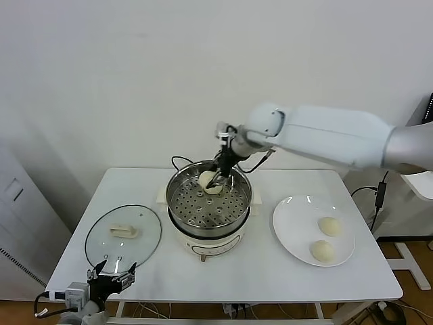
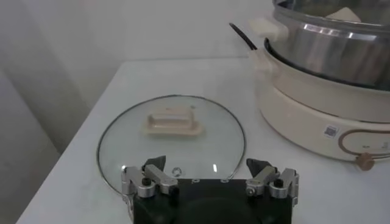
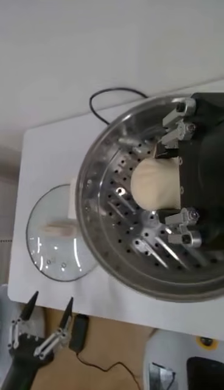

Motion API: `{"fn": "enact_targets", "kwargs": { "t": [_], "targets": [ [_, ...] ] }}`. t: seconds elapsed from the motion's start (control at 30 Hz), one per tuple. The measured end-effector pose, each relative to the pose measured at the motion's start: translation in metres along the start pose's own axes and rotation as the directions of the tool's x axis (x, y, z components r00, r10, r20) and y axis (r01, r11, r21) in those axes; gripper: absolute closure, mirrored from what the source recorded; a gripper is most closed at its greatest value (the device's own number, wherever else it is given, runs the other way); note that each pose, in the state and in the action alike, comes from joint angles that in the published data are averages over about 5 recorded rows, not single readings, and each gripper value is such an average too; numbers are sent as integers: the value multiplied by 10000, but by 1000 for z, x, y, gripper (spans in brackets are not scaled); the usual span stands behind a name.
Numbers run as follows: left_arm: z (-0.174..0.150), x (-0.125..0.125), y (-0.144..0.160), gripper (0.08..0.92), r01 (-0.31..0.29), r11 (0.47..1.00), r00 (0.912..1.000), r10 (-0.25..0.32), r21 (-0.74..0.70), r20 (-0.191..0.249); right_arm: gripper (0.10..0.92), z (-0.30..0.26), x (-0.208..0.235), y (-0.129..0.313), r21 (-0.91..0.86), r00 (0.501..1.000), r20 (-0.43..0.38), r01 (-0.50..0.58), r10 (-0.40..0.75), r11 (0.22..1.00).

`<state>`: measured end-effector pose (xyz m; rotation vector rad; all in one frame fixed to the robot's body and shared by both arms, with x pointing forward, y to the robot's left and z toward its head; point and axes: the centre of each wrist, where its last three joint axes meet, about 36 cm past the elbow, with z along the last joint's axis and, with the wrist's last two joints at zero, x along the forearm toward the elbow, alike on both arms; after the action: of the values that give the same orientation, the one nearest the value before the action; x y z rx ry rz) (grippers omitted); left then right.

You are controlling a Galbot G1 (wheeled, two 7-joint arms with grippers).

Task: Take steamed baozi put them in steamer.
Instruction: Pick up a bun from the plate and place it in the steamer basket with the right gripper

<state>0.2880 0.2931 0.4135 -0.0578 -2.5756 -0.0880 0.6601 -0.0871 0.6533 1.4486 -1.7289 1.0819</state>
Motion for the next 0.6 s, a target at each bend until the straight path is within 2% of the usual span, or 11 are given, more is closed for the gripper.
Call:
{"fn": "enact_targets", "kwargs": {
  "t": [0.6],
  "targets": [
    [-1, 1, 4, 177, 64, 10000, 10000, -64, -71, 58, 513, -13, -77, 10, -294, 9995, -304, -140, 131, 9995]
  ]
}}
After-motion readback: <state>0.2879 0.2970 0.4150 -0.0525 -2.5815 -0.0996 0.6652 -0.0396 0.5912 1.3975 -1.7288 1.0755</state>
